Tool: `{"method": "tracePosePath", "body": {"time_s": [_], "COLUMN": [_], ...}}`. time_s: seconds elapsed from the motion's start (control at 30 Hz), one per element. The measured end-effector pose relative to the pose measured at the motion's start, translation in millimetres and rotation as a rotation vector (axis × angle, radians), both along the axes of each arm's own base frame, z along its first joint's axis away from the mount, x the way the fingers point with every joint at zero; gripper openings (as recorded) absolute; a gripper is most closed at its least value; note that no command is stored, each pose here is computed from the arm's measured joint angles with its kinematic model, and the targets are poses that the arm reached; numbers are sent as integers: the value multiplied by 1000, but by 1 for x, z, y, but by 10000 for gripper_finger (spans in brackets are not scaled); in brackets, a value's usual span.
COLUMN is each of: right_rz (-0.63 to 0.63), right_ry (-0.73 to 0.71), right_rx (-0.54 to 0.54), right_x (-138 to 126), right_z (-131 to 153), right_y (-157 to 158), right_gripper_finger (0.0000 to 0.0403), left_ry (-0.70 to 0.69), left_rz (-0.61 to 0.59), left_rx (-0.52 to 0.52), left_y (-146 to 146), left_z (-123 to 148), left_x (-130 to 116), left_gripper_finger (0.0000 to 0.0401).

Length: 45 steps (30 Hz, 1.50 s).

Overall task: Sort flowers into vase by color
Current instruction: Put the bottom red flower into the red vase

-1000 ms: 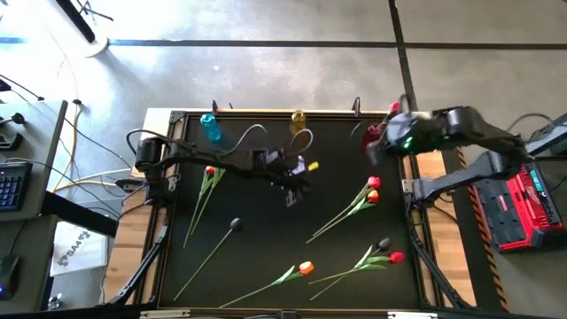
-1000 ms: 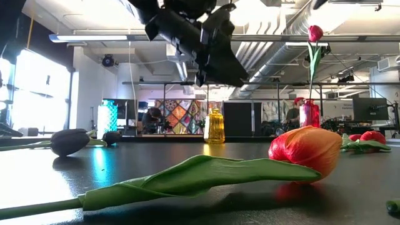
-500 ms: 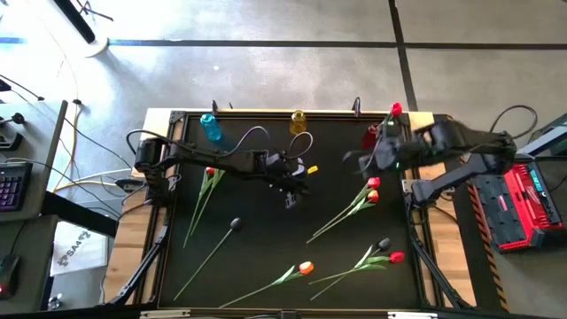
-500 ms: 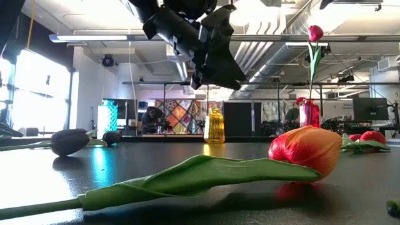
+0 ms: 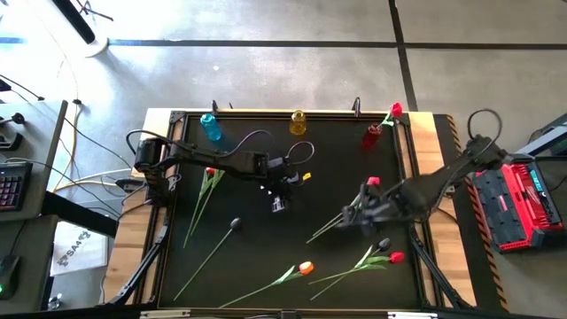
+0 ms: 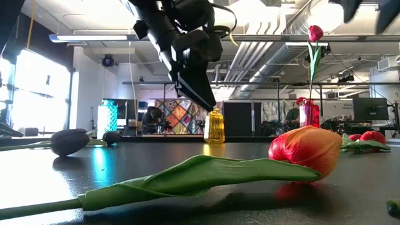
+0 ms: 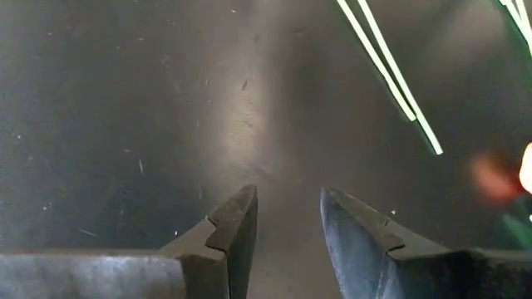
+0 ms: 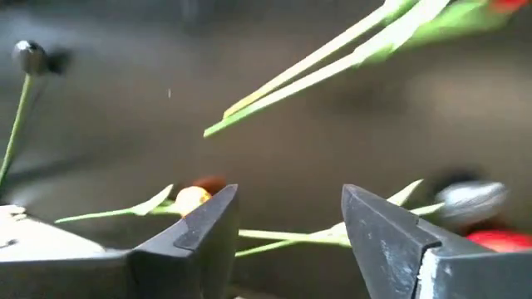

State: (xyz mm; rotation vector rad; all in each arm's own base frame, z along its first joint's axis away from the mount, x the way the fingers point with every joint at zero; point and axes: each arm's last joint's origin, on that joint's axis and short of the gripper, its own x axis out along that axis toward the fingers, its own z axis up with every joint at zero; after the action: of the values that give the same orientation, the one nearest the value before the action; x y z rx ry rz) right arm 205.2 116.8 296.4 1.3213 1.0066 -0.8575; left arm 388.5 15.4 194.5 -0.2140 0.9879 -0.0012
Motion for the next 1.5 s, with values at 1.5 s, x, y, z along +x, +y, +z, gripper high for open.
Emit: {"method": "tracePosePath", "body": {"time_s": [1.5], "right_rz": [1444], "right_ry": [296], "right_rx": [-279], "right_x": [-55], "right_z": [-120], "right_y": [102], "right_gripper_finger": [139], "left_ry": [19], "left_rz": [-47], "left_rx": [172], "left_y": [-28], "left_z": [-1], "left_x": [-2], "left_gripper_finger": [92]}}
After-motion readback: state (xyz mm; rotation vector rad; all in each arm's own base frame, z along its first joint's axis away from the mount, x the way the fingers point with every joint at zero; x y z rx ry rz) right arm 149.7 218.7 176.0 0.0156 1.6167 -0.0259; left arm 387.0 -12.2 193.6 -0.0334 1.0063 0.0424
